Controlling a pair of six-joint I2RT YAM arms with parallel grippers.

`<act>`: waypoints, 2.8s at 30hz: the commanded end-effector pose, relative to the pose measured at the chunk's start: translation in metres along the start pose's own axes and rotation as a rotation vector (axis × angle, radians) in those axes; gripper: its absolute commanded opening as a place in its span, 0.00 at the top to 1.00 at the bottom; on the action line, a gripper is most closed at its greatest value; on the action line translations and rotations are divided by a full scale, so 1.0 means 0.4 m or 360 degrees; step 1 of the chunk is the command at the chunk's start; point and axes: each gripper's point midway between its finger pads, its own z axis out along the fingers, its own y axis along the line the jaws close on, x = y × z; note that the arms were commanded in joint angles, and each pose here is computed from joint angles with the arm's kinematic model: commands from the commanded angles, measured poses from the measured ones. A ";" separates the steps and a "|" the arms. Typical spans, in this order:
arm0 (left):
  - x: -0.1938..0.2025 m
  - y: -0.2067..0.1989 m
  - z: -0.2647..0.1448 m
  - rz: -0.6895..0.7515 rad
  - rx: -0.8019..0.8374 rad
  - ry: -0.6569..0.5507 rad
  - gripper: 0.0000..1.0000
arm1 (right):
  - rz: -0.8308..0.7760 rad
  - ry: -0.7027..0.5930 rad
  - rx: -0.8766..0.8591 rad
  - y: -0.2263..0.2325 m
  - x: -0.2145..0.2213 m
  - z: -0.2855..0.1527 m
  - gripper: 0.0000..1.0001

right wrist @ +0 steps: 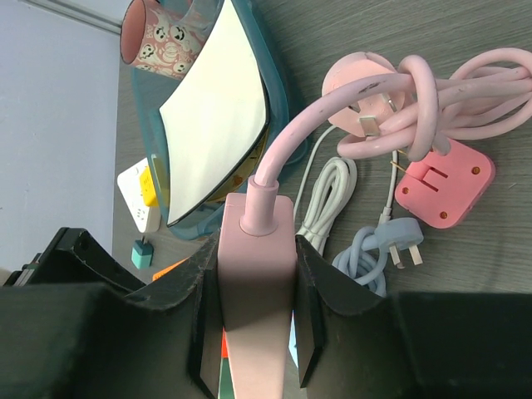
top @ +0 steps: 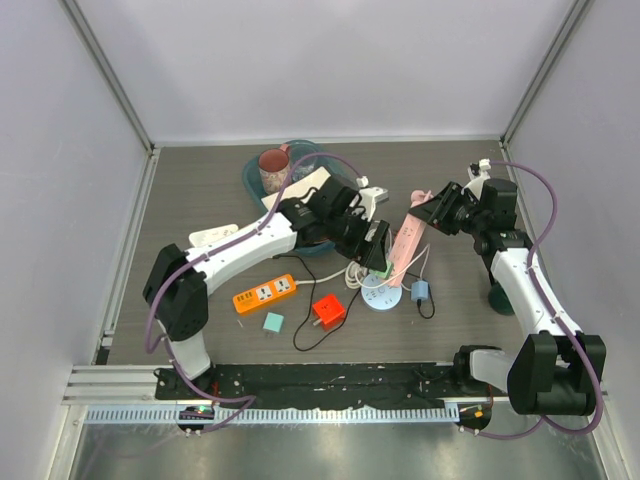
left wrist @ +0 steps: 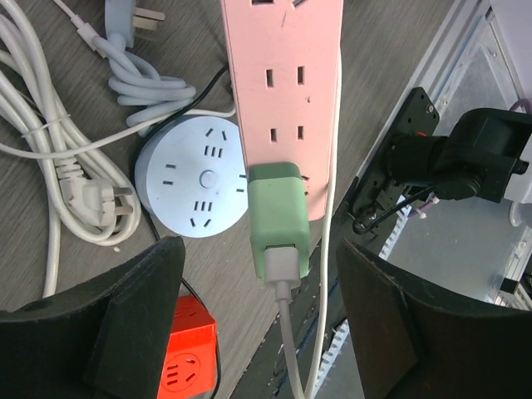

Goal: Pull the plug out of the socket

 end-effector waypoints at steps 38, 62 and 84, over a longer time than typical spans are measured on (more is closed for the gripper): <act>-0.059 -0.010 -0.051 0.0070 -0.0092 -0.0208 1.00 | -0.0340 -0.0241 0.0567 -0.176 -0.046 -0.017 0.99; -0.106 0.020 -0.171 0.0041 -0.0106 -0.0307 1.00 | -0.0444 -0.0299 0.0528 -0.150 -0.072 -0.032 0.99; -0.131 0.022 -0.130 0.0020 -0.0051 -0.0245 1.00 | -0.0689 -0.0245 0.0338 -0.028 -0.079 0.014 0.99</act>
